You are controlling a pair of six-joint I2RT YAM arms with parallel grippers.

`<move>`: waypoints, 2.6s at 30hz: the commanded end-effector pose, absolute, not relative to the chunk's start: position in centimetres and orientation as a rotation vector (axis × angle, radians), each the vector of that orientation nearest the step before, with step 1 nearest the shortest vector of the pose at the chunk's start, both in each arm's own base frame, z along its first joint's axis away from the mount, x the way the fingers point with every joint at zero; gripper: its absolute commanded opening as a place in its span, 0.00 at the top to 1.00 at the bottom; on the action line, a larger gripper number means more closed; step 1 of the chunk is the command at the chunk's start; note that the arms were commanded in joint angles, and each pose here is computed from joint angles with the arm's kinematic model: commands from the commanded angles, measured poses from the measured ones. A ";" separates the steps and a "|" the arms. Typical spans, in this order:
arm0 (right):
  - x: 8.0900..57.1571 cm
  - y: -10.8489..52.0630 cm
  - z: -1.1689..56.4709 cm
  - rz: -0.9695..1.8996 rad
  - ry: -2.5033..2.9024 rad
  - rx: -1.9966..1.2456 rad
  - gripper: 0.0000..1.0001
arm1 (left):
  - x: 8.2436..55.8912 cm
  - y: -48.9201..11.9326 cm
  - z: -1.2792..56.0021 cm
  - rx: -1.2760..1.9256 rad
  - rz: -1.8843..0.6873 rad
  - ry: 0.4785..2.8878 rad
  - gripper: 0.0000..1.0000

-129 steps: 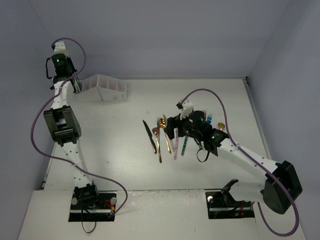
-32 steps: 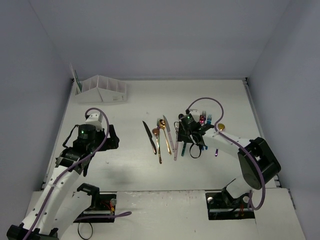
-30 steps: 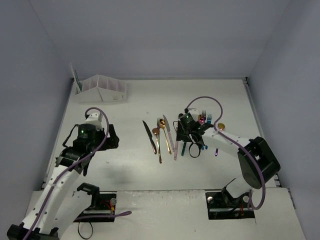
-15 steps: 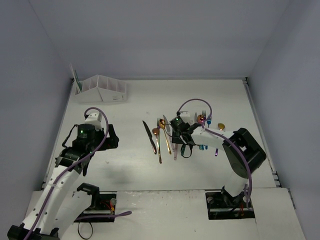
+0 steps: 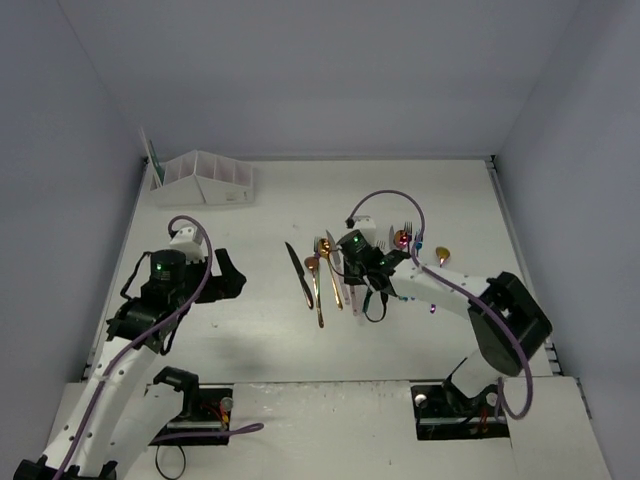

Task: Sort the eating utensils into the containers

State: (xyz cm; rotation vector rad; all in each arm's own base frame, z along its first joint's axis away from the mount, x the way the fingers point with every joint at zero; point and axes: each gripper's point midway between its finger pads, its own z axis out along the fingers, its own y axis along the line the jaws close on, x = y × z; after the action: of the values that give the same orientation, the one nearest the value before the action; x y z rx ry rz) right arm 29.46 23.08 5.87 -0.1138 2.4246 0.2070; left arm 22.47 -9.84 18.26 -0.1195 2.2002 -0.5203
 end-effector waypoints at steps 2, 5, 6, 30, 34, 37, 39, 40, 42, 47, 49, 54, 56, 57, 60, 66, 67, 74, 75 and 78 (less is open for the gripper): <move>28.4 28.6 19.1 0.477 2.062 -0.302 1.00 | 23.1 -14.4 27.7 -0.144 -0.896 1.926 0.15; 26.2 30.7 22.4 0.587 1.949 -0.417 1.00 | 23.4 -16.0 31.2 -0.129 -0.989 1.825 0.15; 25.4 31.4 23.3 0.622 1.915 -0.451 1.00 | 23.5 -16.5 31.9 -0.125 -1.001 1.811 0.15; 21.2 34.3 28.9 0.846 1.687 -0.605 1.00 | 26.8 -24.7 32.9 -0.020 -0.892 1.780 0.78; 21.5 34.4 28.6 0.834 1.689 -0.606 0.99 | 27.1 -24.9 32.8 -0.003 -0.874 1.775 0.97; 21.9 34.4 28.3 0.812 1.695 -0.598 0.81 | 27.3 -24.9 32.6 0.009 -0.861 1.775 1.00; 22.2 34.3 28.1 0.795 1.697 -0.592 0.58 | 27.6 -24.7 32.5 0.001 -0.835 1.772 1.00; 22.4 34.2 28.0 0.782 1.700 -0.585 0.44 | 27.9 -24.4 32.4 -0.003 -0.808 1.774 1.00; 23.0 33.8 27.8 0.752 1.705 -0.561 0.32 | 28.7 -23.3 32.0 -0.018 -0.732 1.788 1.00; 24.3 31.8 27.0 0.662 1.723 -0.489 0.18 | 33.2 -17.7 33.3 -0.105 -0.571 1.767 1.00; 24.7 30.8 26.1 0.629 1.737 -0.470 0.16 | 35.9 -14.1 34.6 -0.143 -0.472 1.746 1.00; 24.9 29.6 23.9 0.590 1.777 -0.463 0.16 | 42.1 -6.7 38.5 -0.195 -0.319 1.676 1.00; 25.1 29.3 23.0 0.570 1.794 -0.466 0.16 | 44.9 -3.9 40.1 -0.210 -0.260 1.640 1.00; 25.1 29.3 22.6 0.563 1.801 -0.472 0.16 | 46.0 -3.0 40.5 -0.208 -0.237 1.630 1.00; 25.2 29.1 21.8 0.557 1.817 -0.481 0.16 | 50.7 -0.1 40.3 -0.223 -0.168 1.617 1.00; 25.5 29.2 19.7 0.564 1.870 -0.506 0.16 | 56.3 5.7 42.9 -0.244 -0.042 1.525 1.00; 25.6 29.2 19.3 0.560 1.879 -0.510 0.15 | 57.2 6.4 43.0 -0.241 -0.024 1.517 1.00; 25.4 29.1 17.5 0.578 1.928 -0.519 0.15 | 62.2 9.2 40.2 -0.219 0.076 1.542 1.00; 25.4 29.1 17.3 0.580 1.935 -0.524 0.15 | 62.6 9.2 39.7 -0.215 0.079 1.546 1.00; 25.5 28.8 16.4 0.574 1.957 -0.523 0.15 | 63.8 9.2 37.0 -0.199 0.079 1.588 1.00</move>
State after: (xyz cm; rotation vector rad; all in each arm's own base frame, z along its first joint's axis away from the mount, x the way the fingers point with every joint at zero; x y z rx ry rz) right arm 24.88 28.18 15.66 -0.5584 1.9905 0.5218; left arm 63.62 9.03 31.27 -0.2650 1.7382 0.0481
